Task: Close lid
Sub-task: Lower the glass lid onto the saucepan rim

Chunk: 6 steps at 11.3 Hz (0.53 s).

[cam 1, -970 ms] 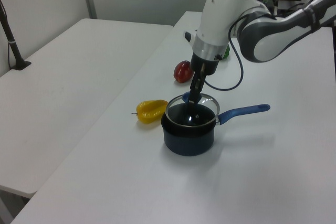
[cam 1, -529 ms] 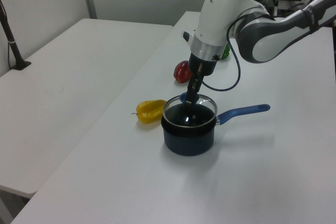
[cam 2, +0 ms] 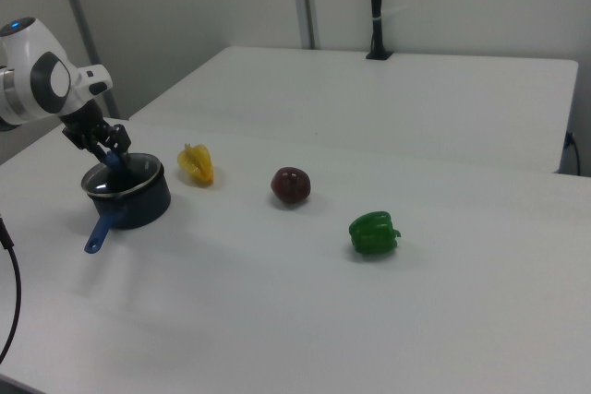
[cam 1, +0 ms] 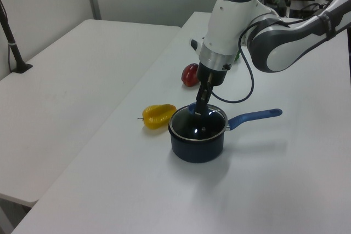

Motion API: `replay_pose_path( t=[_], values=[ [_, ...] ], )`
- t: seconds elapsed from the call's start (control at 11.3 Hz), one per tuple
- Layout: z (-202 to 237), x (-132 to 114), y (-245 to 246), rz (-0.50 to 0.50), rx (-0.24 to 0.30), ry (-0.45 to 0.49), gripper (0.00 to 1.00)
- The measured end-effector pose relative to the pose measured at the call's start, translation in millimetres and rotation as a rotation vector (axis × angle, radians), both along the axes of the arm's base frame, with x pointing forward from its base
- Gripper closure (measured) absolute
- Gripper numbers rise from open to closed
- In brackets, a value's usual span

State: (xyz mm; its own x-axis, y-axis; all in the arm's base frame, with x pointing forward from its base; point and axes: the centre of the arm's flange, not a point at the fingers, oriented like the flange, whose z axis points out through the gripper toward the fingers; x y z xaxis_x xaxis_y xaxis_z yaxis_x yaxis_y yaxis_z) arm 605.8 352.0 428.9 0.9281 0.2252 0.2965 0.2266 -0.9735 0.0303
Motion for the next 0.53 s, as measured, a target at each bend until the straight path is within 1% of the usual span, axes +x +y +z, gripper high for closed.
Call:
replay_pose_path(
  t=[0.18,0.35,0.53],
  values=[
    [-1.0,0.6,0.3,0.000,0.002,-0.003,0.39],
    [-0.8,3.9,2.9,0.006,0.025,-0.034,0.39],
    [-2.2,4.8,3.6,0.007,0.029,-0.039,0.39]
  ],
)
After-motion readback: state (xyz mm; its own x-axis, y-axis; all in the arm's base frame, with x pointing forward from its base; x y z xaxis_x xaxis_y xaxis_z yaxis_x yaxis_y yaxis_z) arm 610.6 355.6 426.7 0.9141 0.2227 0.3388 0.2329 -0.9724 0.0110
